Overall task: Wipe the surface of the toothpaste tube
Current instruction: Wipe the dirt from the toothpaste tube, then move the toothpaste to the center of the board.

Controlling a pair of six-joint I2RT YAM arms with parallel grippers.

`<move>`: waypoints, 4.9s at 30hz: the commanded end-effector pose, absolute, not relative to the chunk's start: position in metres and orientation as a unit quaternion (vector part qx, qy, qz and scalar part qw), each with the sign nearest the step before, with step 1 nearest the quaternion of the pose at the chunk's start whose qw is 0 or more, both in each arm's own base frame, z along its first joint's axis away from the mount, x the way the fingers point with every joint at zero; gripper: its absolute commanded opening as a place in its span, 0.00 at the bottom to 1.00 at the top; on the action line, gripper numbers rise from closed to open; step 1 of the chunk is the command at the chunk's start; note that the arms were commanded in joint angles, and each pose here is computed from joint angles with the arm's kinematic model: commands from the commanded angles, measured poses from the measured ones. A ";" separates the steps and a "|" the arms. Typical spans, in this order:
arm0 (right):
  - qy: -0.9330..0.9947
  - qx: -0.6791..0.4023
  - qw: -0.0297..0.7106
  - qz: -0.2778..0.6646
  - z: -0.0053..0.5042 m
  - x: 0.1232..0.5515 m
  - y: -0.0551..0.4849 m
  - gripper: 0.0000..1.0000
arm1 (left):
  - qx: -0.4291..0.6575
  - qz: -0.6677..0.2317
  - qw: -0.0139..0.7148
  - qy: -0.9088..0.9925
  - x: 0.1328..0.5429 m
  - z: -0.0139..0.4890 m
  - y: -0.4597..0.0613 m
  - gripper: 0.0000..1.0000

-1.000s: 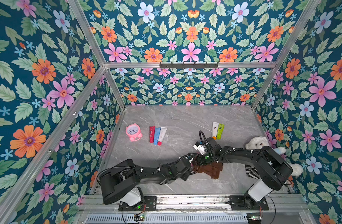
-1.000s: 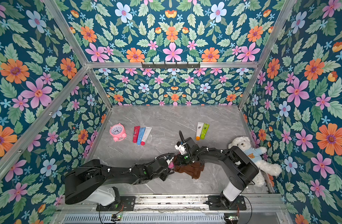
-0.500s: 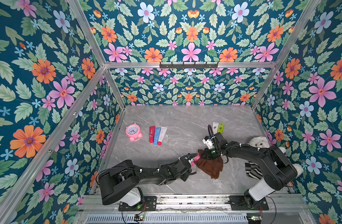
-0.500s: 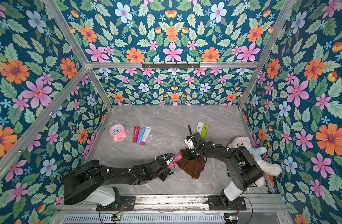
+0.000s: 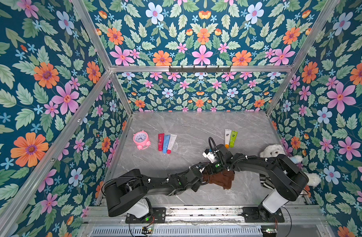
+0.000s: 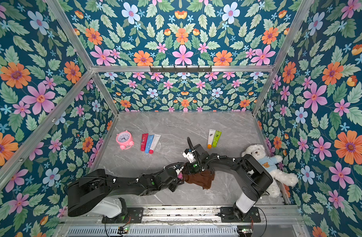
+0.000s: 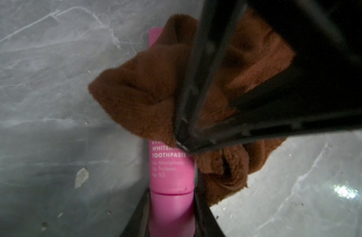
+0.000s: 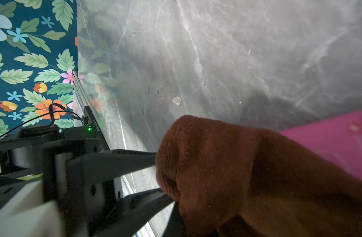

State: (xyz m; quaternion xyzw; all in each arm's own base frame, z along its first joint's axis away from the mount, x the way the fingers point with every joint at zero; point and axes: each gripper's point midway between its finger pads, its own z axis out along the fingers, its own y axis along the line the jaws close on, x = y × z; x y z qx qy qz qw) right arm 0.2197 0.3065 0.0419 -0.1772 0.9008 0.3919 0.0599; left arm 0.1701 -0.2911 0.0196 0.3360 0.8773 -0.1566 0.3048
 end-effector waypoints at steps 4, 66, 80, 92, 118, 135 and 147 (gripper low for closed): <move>0.921 -0.162 0.043 0.351 0.019 0.222 0.285 0.00 | 0.334 -0.144 0.294 0.884 0.168 0.014 -0.284 0.00; 0.930 -0.095 0.131 0.331 0.061 0.188 0.195 0.00 | 0.204 -0.059 0.200 0.956 0.277 0.023 -0.248 0.15; 0.932 -0.093 0.125 0.328 0.055 0.189 0.195 0.00 | 0.145 0.009 0.204 0.968 0.361 0.036 -0.166 0.14; 0.933 -0.093 0.119 0.326 0.052 0.189 0.196 0.00 | 0.128 0.042 0.176 0.975 0.390 0.024 -0.153 0.24; 0.944 -0.052 0.144 0.294 0.051 0.191 0.179 0.00 | 0.145 -0.199 0.366 0.897 0.402 0.184 -0.265 0.87; 0.914 -0.054 0.224 0.335 0.075 0.161 0.171 0.00 | 0.154 -0.272 0.402 0.861 0.409 0.152 -0.412 0.99; 0.924 -0.076 0.203 0.316 0.066 0.158 0.178 0.00 | 0.197 -0.261 0.353 0.877 0.387 0.088 -0.467 0.98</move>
